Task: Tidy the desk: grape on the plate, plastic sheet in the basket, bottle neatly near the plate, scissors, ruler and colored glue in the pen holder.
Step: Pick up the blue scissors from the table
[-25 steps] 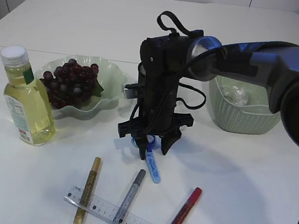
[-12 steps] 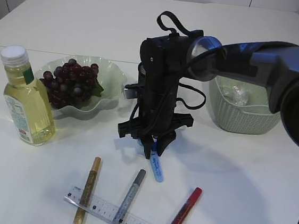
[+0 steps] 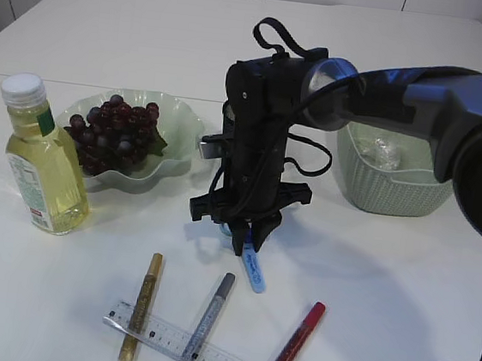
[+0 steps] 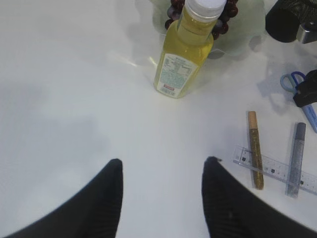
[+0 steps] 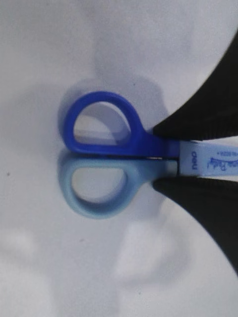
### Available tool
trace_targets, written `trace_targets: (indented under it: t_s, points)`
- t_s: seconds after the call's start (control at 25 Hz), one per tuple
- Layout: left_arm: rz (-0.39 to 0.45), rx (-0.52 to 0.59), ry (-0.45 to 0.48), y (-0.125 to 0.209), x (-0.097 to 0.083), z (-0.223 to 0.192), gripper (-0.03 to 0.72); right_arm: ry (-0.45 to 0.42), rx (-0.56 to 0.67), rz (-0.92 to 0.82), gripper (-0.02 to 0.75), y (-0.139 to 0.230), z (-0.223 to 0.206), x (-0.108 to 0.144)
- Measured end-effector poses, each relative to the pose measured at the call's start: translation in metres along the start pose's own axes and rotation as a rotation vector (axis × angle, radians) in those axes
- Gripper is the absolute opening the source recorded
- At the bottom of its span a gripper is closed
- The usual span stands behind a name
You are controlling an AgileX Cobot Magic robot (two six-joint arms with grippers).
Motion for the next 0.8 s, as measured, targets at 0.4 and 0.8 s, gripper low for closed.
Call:
trace_targets:
  t_s: [0.4, 0.8]
  points:
    - [0.000, 0.000, -0.001, 0.0000, 0.0001, 0.0000, 0.379, 0.000, 0.000, 0.004, 0.180, 0.0000, 0.0000, 0.0000]
    - [0.000, 0.000, -0.001, 0.0000, 0.0001, 0.0000, 0.379, 0.000, -0.011, 0.023, 0.180, 0.0001, 0.0065, 0.0003]
Point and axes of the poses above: a point on each arm's last joint axis where the gripper is mounted, z pointing back along that axis away from the gripper, x along the wrist's bending axis when the last joint is at zero, y = z × x, the point moved 10 cm from there along -z, pointing out along that axis toward the gripper, and after that the axes turned 12 degrees about z, right-handed, at the moved point
